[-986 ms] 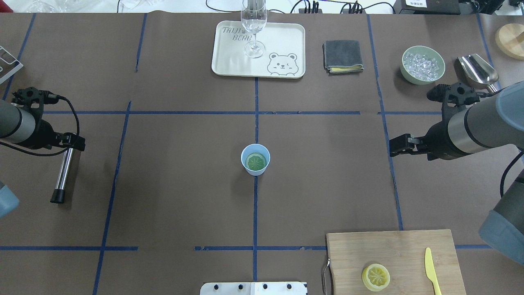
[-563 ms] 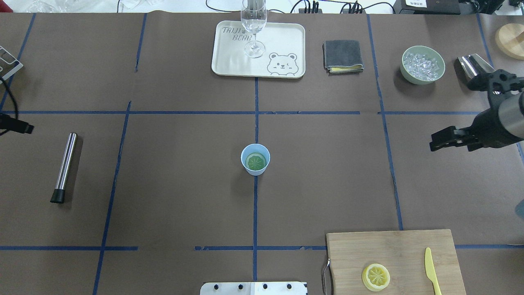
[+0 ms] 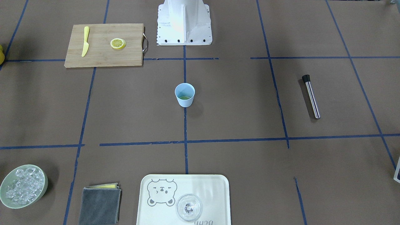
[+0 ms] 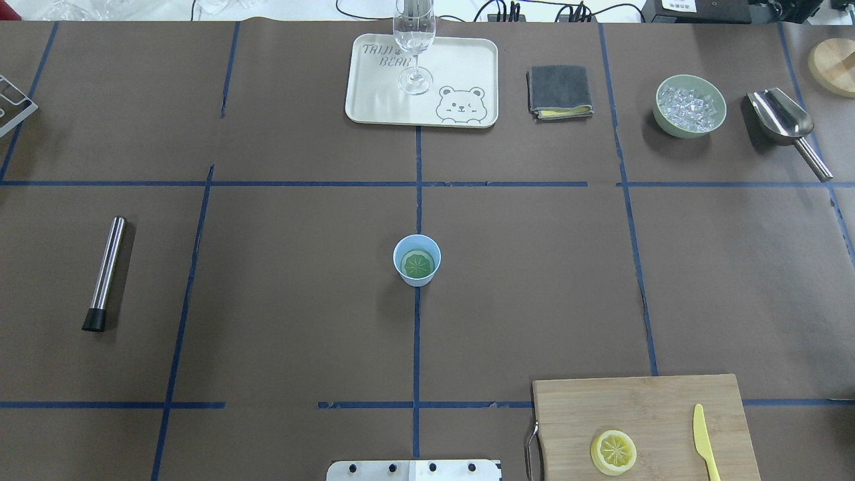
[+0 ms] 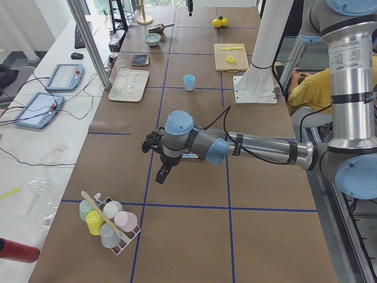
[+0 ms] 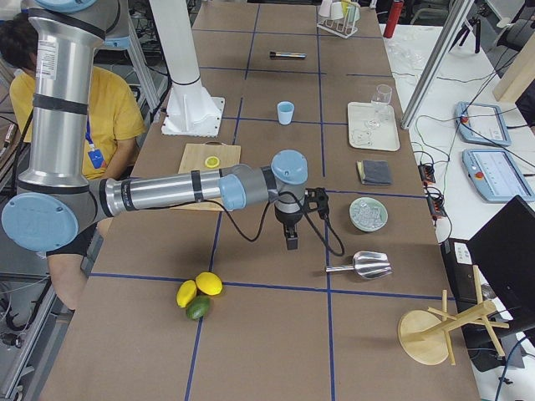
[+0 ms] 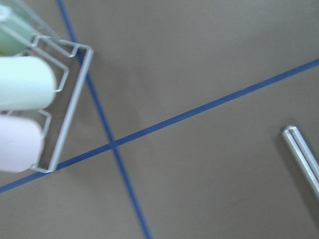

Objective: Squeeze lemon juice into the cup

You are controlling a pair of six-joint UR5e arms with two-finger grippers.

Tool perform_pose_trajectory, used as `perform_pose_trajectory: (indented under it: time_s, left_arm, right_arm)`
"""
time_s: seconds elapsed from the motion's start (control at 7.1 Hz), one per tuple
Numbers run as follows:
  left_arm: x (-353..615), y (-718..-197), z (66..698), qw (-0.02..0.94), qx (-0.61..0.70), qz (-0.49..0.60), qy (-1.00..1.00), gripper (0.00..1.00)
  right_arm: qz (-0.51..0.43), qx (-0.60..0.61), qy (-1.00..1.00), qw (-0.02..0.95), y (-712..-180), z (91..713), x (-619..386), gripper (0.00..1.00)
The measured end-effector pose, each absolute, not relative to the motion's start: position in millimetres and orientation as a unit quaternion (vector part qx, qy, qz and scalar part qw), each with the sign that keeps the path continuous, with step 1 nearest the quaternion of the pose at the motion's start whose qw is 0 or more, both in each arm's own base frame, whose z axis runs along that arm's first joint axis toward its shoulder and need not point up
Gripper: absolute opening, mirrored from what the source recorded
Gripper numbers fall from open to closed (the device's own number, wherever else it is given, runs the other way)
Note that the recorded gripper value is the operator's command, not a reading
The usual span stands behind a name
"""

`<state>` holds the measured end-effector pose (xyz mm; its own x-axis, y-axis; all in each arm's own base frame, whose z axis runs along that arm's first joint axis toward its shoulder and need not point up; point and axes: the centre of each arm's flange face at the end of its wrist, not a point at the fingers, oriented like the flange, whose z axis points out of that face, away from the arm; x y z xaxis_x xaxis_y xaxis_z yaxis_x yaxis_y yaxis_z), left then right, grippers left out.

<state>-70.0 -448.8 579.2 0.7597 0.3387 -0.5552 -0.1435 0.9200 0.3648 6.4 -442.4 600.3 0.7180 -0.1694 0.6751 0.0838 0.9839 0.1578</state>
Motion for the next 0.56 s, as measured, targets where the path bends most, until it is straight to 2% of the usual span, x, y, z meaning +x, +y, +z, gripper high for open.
perform_pose_trajectory:
  time_s: [0.28,0.56]
  left_arm:
    - [-93,-443,591,0.931,0.123,0.121,0.321,1.00]
    - [-88,-441,607,0.932,0.092,0.084,0.341,1.00]
  right_arm:
    - [-0.071,0.044,-0.394,0.915,-431,650,56,1.00]
    - [-0.073,0.044,-0.397,0.914,-432,649,63,1.00]
